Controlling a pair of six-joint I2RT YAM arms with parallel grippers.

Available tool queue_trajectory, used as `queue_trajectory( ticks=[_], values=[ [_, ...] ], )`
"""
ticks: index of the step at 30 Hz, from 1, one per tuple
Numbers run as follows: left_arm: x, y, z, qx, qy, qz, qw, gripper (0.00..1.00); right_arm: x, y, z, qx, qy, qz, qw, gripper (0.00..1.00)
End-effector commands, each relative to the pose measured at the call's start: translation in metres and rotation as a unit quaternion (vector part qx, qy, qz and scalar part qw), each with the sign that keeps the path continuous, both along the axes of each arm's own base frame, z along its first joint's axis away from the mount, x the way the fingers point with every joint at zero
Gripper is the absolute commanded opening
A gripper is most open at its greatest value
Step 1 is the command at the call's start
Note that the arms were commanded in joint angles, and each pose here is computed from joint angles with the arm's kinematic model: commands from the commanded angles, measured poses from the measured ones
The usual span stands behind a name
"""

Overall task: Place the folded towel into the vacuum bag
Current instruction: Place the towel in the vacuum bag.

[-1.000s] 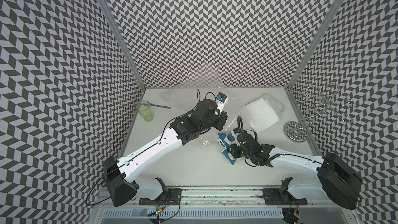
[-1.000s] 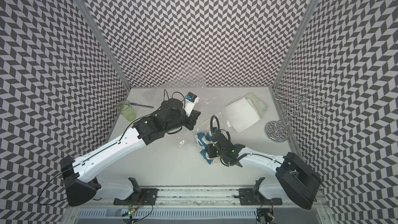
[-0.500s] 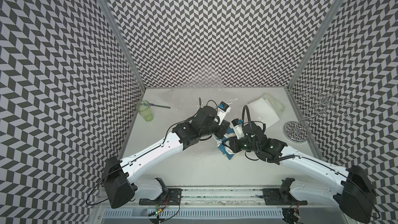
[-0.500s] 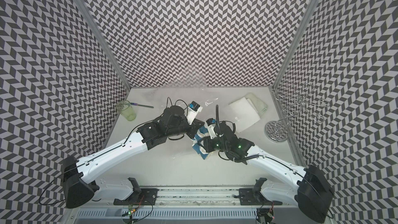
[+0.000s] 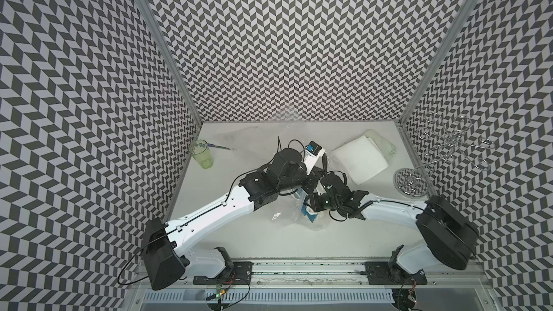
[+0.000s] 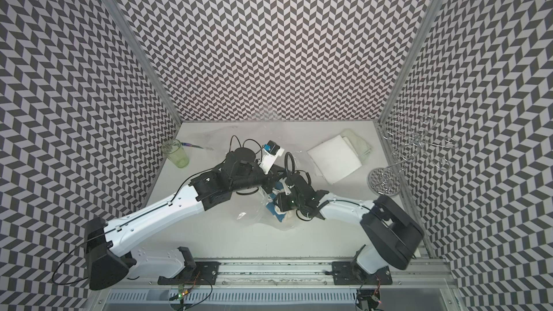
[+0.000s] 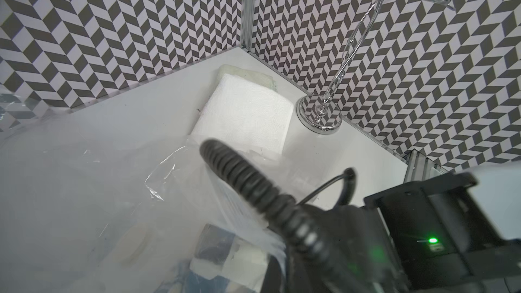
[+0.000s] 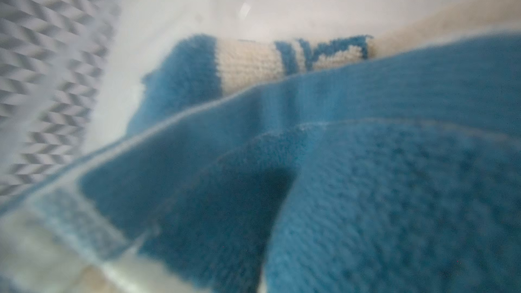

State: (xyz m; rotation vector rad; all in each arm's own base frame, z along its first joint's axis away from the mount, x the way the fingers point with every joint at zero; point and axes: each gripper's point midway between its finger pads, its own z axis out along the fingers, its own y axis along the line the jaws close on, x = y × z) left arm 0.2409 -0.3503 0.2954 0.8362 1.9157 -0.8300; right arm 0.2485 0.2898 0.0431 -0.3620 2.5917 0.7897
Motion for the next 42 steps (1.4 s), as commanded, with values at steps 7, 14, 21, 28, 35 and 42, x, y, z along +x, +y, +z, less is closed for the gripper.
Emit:
queue_trajectory(
  ticks=[7, 14, 21, 28, 35, 42],
  values=[
    [-0.014, -0.006, 0.003, -0.041, 0.008, -0.031, 0.999, 0.0, 0.017, 0.005, 0.049, -0.026, -0.069, 0.049, 0.996, 0.21],
    [-0.011, -0.008, -0.011, -0.036, 0.013, -0.03, 0.999, 0.0, -0.017, 0.055, 0.073, 0.081, -0.025, 0.173, 0.981, 0.24],
    [-0.01, -0.006, -0.034, -0.018, 0.026, -0.024, 0.999, 0.0, -0.003, 0.032, 0.031, 0.009, -0.004, 0.15, 0.989, 1.0],
    [-0.017, 0.001, -0.051, -0.029, 0.048, -0.013, 0.998, 0.0, 0.017, -0.005, 0.08, 0.06, 0.003, 0.05, 0.997, 1.0],
    [-0.03, -0.007, -0.069, -0.036, 0.067, -0.025, 0.997, 0.0, -0.003, -0.021, 0.087, 0.09, 0.022, 0.009, 0.996, 1.0],
    [-0.034, -0.018, -0.066, -0.047, 0.071, -0.029, 0.996, 0.0, -0.008, -0.037, 0.086, 0.108, 0.044, -0.067, 0.991, 0.98]
  ],
)
